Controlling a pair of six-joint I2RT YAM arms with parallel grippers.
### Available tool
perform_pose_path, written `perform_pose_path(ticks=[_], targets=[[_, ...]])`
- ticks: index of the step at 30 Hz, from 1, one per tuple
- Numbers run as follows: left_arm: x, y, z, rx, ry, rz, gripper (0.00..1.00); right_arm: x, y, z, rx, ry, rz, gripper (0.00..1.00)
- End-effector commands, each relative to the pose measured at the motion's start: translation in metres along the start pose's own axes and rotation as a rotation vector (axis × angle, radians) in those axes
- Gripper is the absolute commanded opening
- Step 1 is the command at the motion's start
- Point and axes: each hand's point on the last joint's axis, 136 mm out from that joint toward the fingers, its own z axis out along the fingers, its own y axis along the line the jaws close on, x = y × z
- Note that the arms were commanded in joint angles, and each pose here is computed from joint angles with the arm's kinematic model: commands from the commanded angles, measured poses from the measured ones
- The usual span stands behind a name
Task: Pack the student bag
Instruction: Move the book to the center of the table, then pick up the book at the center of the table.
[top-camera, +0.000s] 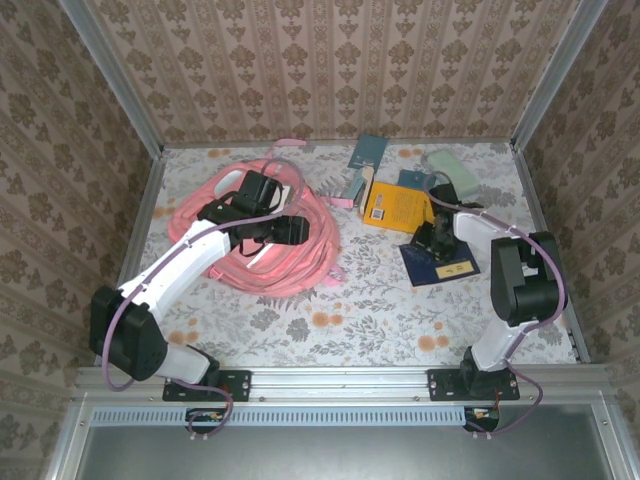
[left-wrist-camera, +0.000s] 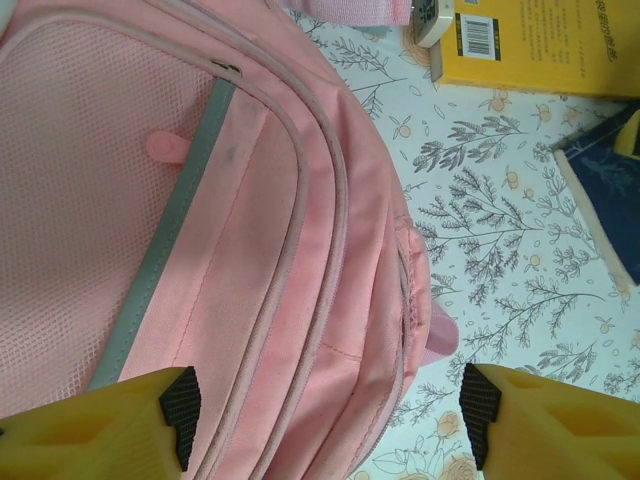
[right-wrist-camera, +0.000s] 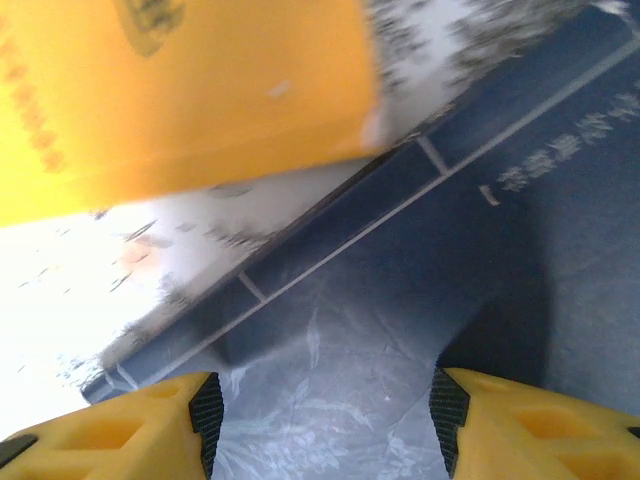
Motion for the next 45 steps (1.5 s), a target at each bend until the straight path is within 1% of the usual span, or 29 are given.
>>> perform_pose_path(ticks=[1,4,9,11,12,15,19,24,28,31,35,38,42,45], targets=[[-0.011,-0.006,-0.012,0.012,-0.048,0.002,0.72,0.037,0.019,0.008,-0.066,0.091,-0.059,0.60],[-0.012,-0.007,-0.009,0.021,-0.046,-0.006,0.71,0.057,0.031,0.006,-0.087,0.126,-0.097,0.60],[-0.011,-0.010,-0.006,0.037,-0.039,-0.017,0.69,0.100,0.063,0.005,-0.097,0.179,-0.245,0.60],[-0.010,-0.012,-0.004,0.053,-0.038,-0.024,0.69,0.113,0.078,0.000,-0.116,0.173,-0.317,0.60],[-0.009,-0.015,-0.002,0.066,-0.034,-0.029,0.68,0.121,0.079,-0.004,-0.098,0.182,-0.348,0.61],[-0.004,-0.025,0.007,0.111,-0.016,-0.043,0.65,0.121,0.095,-0.025,-0.139,0.137,-0.382,0.62],[0.002,-0.049,0.027,0.171,0.015,-0.046,0.62,0.110,0.091,-0.056,-0.146,0.056,-0.341,0.64],[0.013,-0.085,0.063,0.223,0.075,-0.016,0.59,0.118,0.057,-0.071,-0.139,0.019,-0.198,0.61],[0.019,-0.114,0.088,0.269,0.121,0.024,0.54,0.135,0.027,-0.061,-0.165,0.028,-0.054,0.56],[0.028,-0.130,0.108,0.287,0.167,0.053,0.52,0.145,0.018,-0.049,-0.227,0.042,0.035,0.54],[0.039,-0.143,0.130,0.299,0.222,0.086,0.50,0.149,0.022,-0.032,-0.321,0.076,0.117,0.52],[0.046,-0.144,0.143,0.296,0.257,0.094,0.50,0.145,0.033,-0.025,-0.381,0.085,0.150,0.52],[0.054,-0.145,0.156,0.300,0.292,0.096,0.50,0.138,0.040,-0.023,-0.397,0.071,0.149,0.51],[0.062,-0.144,0.166,0.295,0.315,0.094,0.50,0.133,0.038,-0.021,-0.385,0.060,0.140,0.47]])
